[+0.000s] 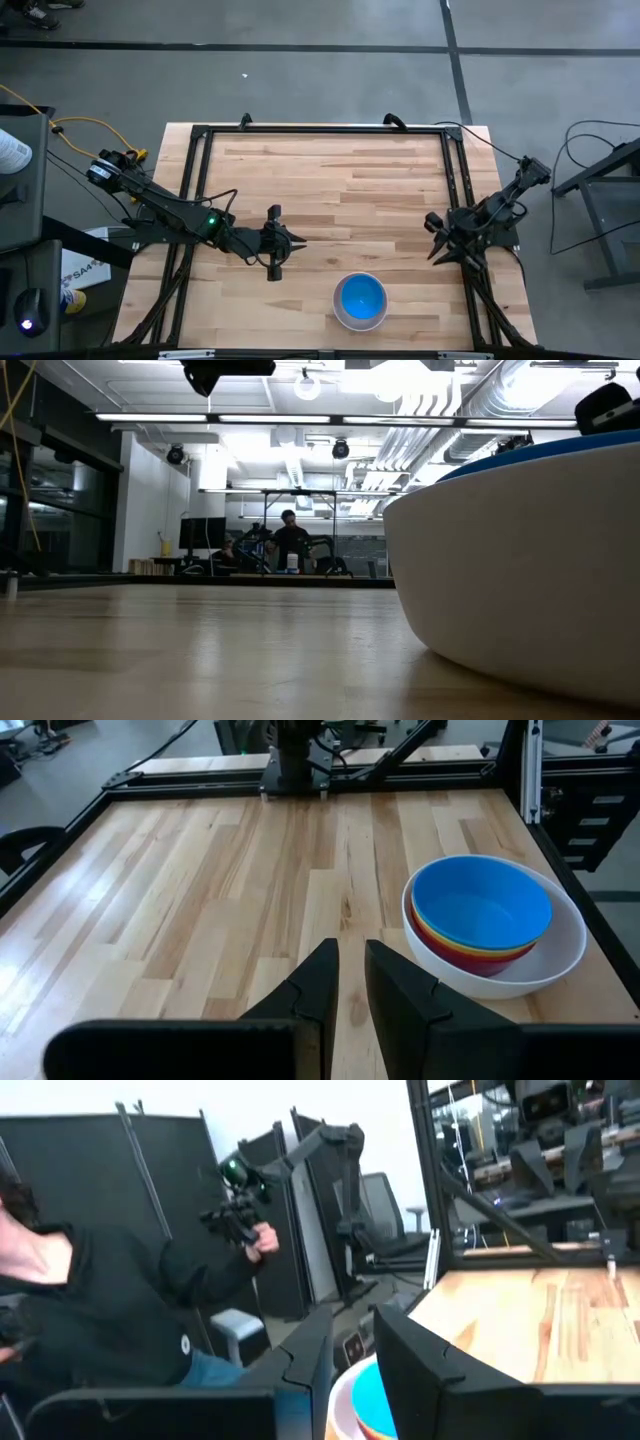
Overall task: Nest bowls inside each other
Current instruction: Return to Home Position
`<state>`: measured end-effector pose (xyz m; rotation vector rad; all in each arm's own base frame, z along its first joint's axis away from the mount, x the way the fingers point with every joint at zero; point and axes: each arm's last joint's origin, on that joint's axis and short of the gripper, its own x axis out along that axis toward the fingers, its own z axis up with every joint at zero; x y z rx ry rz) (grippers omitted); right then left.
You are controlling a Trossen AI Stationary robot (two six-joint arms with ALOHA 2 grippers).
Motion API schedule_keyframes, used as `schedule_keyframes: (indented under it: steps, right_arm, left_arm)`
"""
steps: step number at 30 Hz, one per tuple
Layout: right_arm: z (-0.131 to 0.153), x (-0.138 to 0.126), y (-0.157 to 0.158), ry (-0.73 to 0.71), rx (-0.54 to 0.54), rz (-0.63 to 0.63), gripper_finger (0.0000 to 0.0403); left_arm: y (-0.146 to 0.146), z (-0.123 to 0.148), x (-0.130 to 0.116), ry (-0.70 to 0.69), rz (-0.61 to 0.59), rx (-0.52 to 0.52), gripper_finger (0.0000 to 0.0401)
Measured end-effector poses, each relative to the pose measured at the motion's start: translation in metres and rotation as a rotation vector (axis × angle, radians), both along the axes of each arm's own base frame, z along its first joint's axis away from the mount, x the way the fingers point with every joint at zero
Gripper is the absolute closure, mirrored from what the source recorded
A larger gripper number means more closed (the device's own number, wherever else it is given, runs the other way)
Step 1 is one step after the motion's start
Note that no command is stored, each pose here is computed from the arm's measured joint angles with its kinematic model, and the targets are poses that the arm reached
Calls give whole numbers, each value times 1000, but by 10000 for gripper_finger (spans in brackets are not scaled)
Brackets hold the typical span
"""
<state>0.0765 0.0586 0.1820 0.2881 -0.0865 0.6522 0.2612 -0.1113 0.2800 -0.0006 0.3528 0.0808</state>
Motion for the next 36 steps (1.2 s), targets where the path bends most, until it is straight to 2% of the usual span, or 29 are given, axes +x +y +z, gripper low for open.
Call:
schedule_keyframes:
  steps: [5, 14, 36]
  right_arm:
    - [-6, 0, 1, 42, -41, 12, 332]
    - [-13, -1, 3, 96, -94, 110, 332]
    - [-14, -1, 3, 85, -117, 99, 332]
  left_arm:
    - [0, 0, 0, -3, 0, -2, 350]
    - [0, 1, 0, -8, 0, -4, 350]
    - [0, 0, 0, -5, -1, -3, 350]
